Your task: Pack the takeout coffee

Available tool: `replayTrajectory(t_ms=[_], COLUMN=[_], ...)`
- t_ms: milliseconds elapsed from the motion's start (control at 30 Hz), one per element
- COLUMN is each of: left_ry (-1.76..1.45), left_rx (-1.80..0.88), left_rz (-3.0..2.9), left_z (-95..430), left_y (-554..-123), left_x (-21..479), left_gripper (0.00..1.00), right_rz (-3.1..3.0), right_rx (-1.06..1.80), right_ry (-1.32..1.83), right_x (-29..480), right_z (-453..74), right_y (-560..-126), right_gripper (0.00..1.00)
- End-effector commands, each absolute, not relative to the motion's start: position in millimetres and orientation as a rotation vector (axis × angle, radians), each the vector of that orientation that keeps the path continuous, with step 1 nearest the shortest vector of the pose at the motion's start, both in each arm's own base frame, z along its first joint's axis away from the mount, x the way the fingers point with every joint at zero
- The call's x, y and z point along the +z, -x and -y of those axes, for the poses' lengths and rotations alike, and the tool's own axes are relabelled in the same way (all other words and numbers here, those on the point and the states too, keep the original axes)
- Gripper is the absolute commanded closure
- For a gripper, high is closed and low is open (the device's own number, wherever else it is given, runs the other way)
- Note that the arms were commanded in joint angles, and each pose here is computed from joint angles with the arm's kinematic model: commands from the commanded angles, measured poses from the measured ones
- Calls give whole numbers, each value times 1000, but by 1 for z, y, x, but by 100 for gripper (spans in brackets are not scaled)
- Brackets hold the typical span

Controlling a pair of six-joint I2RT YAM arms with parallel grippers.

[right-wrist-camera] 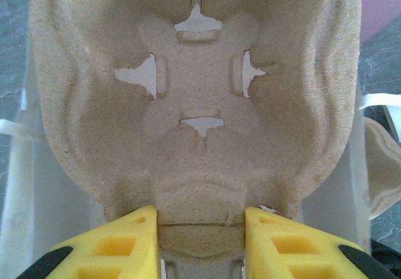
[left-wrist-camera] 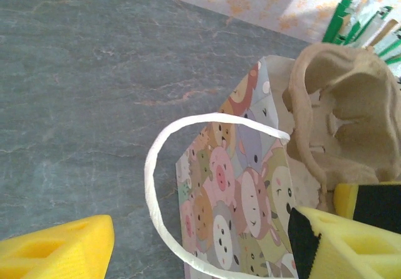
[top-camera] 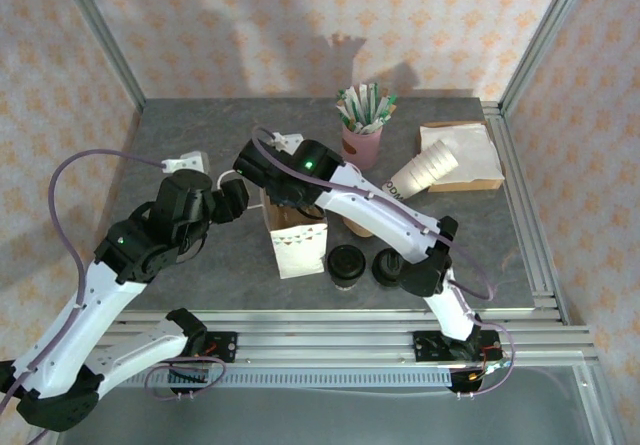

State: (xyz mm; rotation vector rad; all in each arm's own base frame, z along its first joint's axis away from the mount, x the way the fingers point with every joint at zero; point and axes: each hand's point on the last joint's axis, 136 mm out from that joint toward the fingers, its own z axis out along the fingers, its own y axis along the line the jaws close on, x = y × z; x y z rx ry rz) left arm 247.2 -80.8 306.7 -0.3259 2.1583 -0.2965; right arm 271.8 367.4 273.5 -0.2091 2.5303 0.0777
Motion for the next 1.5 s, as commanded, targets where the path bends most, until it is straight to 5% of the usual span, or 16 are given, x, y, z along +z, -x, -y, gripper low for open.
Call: replayTrajectory(t_ms=[0,833,1467], left_ry=[348,266,250], left_rx=[-276,-256,-221], left_rz=[-2125,-2246,-2250], left_z=[72,70,67], left_y=[-253,-266,-267], left_x=[315,283,279], left_gripper=[27,35,60], right_rz=[-2559,-2666,-2656], right_rx=[51,61,93], right_ry=[218,247,274], right_x=[267,245,273], right_z=[-366,-366,-353], right_y=[-270,-266,-255], right_gripper=[67,67,69])
